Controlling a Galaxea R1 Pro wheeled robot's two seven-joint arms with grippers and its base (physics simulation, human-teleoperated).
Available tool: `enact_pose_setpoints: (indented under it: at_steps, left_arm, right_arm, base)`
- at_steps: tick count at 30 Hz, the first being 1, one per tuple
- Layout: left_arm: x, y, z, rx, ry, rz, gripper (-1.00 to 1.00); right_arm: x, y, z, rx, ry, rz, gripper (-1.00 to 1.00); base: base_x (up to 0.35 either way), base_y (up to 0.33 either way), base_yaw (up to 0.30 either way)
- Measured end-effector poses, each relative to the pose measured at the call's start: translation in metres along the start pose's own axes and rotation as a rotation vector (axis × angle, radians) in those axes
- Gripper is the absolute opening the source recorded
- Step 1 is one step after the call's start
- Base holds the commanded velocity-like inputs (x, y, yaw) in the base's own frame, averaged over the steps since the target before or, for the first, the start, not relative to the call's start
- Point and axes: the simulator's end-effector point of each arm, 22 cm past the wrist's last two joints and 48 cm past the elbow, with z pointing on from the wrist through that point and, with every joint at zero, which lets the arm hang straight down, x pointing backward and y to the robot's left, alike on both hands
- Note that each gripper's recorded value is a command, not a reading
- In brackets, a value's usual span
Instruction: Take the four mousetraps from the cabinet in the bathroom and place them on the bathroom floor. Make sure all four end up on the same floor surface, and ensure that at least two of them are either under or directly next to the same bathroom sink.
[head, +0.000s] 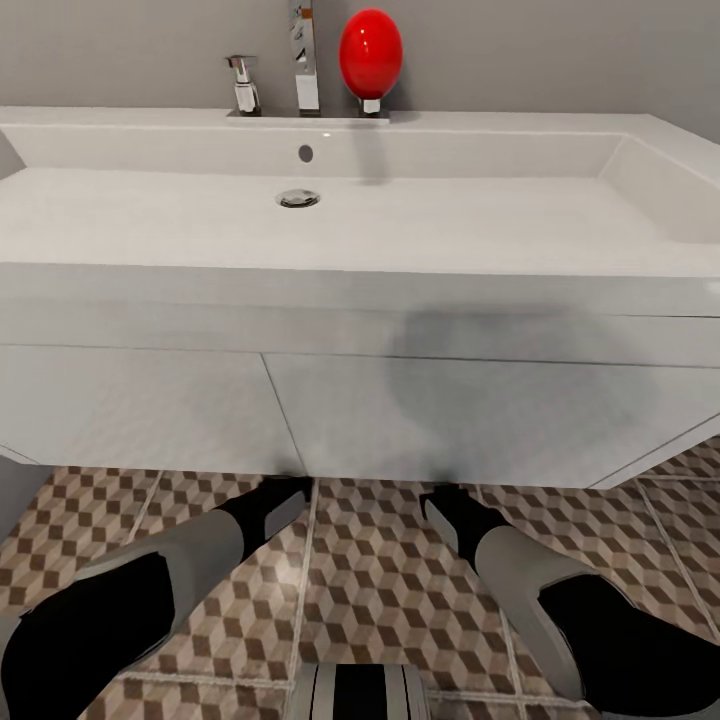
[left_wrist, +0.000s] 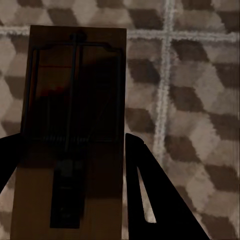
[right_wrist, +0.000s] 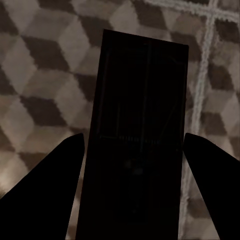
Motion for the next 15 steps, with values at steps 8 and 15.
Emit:
enact_pose_setpoints:
  at_steps: [8, 15]
  left_arm:
    - [-0.002, -0.005, 0.000, 0.020, -0.010, -0.026, -1.00]
    - [-0.004, -0.012, -0.002, 0.040, -0.021, -0.055, -1.00]
  right_arm:
    - [-0.002, 0.006, 0.000, -0.024, -0.011, 0.018, -1.00]
    - [-0.005, 0.007, 0.000, -0.029, -0.024, 0.039, -1.00]
  base:
    - [0.000, 0.000, 0.000]
    - [0.000, 0.000, 0.000]
